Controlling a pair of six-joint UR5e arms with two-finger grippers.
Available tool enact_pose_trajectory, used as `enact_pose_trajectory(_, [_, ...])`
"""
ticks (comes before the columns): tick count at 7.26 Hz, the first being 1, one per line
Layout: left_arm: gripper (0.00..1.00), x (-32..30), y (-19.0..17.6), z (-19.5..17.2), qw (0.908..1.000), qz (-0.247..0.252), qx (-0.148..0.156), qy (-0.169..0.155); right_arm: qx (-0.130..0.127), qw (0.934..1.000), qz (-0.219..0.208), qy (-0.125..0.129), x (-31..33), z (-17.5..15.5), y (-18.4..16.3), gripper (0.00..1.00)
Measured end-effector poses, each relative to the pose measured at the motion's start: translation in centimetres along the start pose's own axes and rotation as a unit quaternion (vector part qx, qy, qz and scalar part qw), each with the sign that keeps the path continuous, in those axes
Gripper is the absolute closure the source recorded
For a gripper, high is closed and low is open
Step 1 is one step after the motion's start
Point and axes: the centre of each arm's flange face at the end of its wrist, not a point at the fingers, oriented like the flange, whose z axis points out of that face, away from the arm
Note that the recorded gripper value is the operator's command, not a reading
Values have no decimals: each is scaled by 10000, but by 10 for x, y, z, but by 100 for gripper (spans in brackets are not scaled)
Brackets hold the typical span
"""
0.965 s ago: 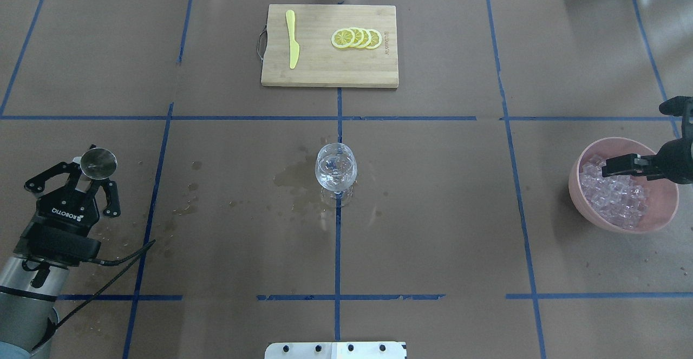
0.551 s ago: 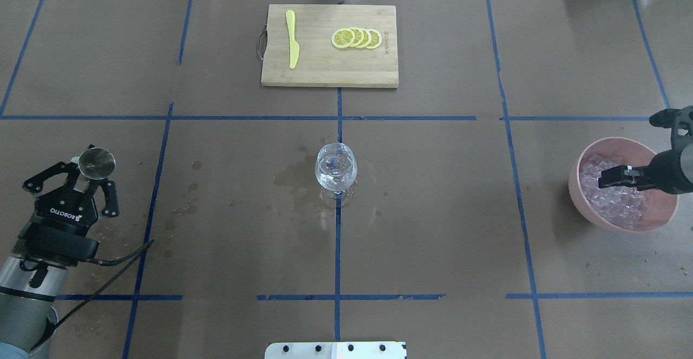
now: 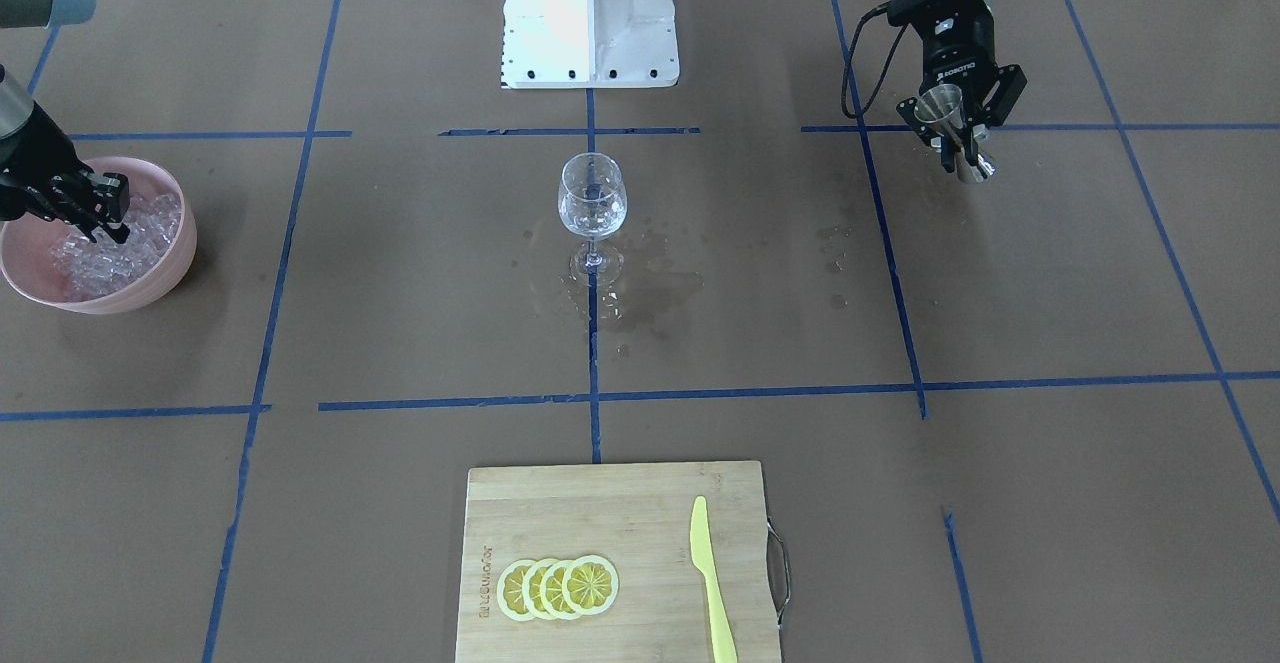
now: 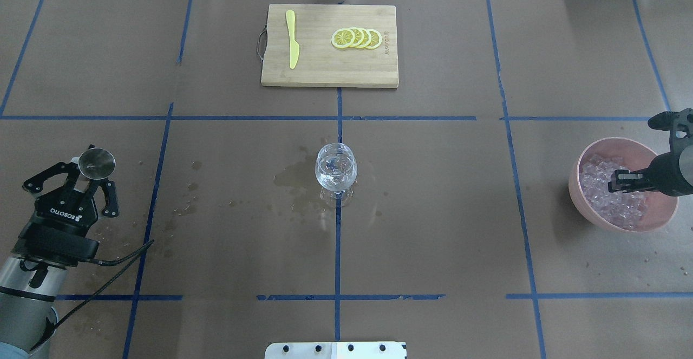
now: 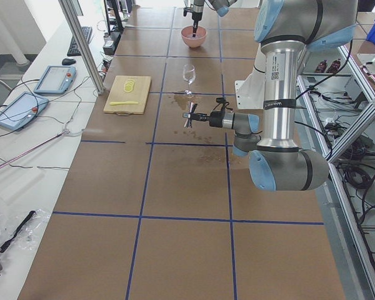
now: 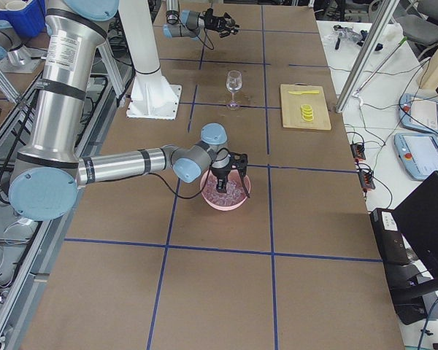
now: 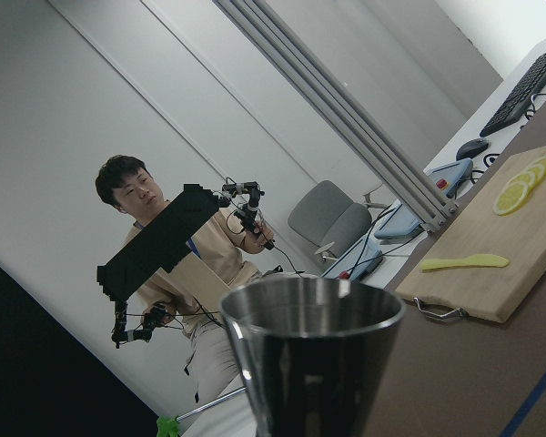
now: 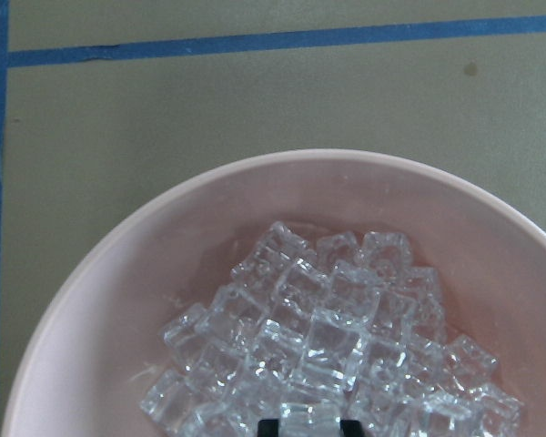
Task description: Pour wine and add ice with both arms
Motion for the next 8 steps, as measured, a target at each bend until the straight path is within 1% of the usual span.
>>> enact_pose_trajectory(3, [100,1,1,0,10000,-36,-4,9,59,10000,-3,-28,2,-10,0,100])
enact_pose_trajectory(4, [100,2,1,-1,9997,-249,-2,31,102,9999,12,-50,2,-16,0,100])
enact_pose_trajectory(5, [100,5,1,-2,9970,-762,11,120,147,9999,24,-75,3,-23,1,100])
enact_pose_trajectory(6, [100,10,1,-4,9885,-1487,13,264,189,9998,29,-106,3,-31,2,100])
enact_pose_trajectory(7, [100,16,3,-8,9739,-2238,-28,384,216,9997,28,-136,1,-35,2,100])
enact_pose_trajectory(8, [100,22,16,-11,9621,-2686,-111,450,229,9996,25,-165,-1,-38,2,100])
